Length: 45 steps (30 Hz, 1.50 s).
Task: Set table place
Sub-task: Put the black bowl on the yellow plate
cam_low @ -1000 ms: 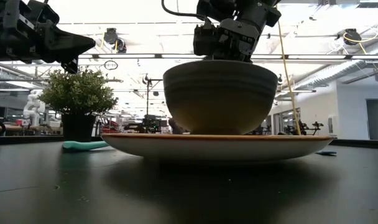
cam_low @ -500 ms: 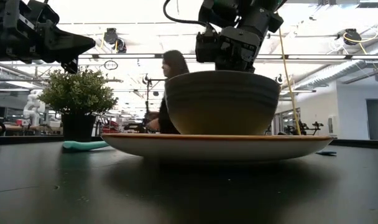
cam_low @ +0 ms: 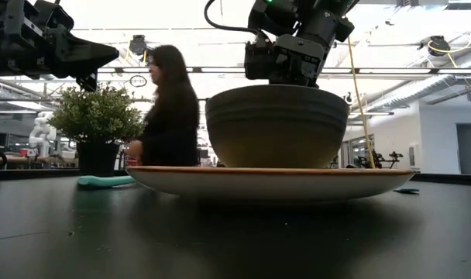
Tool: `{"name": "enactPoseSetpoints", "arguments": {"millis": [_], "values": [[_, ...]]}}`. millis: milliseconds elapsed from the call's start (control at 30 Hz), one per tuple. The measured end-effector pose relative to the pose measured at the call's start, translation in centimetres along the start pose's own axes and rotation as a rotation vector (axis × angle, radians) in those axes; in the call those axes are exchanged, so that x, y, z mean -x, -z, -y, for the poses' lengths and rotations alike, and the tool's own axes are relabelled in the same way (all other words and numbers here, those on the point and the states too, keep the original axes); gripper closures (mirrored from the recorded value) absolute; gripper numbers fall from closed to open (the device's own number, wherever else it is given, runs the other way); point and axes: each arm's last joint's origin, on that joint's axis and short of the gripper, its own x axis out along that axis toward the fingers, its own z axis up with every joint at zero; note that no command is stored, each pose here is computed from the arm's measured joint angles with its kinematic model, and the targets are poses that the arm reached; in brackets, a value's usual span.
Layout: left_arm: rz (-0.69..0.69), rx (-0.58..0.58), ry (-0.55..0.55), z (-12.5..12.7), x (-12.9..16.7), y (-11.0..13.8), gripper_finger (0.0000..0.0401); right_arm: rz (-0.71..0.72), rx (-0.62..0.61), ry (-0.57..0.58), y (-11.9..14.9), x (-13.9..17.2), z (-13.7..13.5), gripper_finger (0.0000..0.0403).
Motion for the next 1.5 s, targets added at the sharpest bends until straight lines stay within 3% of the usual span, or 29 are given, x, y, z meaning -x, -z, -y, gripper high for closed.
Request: {"name": "enactPoseSetpoints", "arguments": {"millis": [1500], "values": [[0.000, -0.007, -0.001, 0.00, 0.00, 0.00, 0.0368, -0.038, 0.093, 0.057, 0.55, -0.05, -0.41, 0.0400]]}}
